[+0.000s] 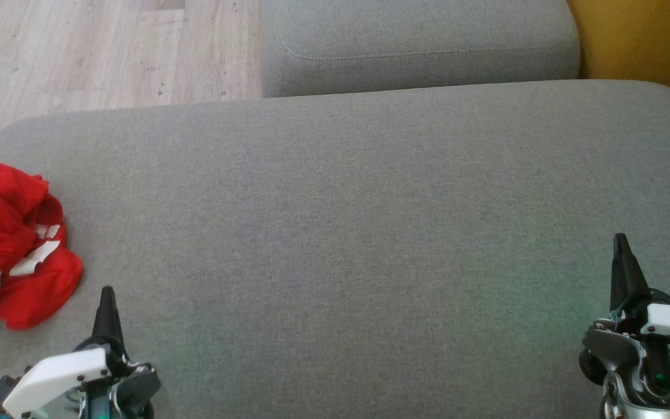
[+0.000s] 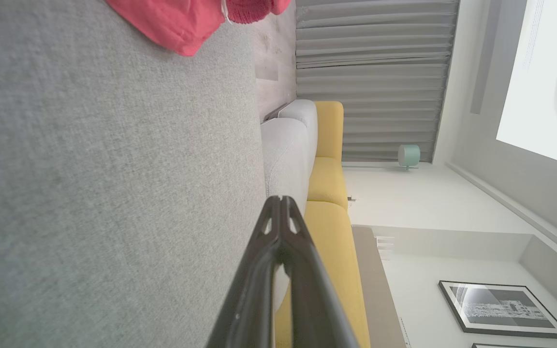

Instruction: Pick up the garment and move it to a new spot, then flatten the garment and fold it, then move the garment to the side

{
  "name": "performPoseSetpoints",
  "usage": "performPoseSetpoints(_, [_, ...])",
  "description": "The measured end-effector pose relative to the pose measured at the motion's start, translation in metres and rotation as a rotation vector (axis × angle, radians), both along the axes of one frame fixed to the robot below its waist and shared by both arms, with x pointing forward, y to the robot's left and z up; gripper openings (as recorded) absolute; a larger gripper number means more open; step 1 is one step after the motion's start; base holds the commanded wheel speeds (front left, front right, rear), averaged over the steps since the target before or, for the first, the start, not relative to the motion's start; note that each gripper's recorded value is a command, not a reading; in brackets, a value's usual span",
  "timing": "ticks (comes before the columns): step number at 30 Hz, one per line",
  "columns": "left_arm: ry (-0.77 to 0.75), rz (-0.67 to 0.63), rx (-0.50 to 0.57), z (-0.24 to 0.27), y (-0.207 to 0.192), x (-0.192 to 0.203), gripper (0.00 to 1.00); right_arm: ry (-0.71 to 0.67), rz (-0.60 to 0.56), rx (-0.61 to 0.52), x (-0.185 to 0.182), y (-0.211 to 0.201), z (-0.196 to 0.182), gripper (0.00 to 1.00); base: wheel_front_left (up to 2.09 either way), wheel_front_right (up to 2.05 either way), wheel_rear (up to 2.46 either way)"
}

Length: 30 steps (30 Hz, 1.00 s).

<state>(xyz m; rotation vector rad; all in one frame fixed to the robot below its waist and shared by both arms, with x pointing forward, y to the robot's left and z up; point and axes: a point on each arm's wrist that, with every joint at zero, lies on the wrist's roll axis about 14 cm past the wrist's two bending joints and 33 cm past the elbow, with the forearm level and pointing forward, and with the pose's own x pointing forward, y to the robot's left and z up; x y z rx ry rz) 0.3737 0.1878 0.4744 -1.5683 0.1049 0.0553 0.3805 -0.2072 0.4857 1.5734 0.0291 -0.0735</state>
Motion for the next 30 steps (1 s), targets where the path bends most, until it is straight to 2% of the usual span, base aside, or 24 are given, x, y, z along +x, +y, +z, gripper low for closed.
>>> performPoseSetpoints(30, [0.000, 0.000, 0.000, 0.0000, 0.0000, 0.0000, 0.00, 0.000, 0.000, 0.000, 0.0000, 0.0000, 0.0000, 0.00, 0.00, 0.00, 0.00])
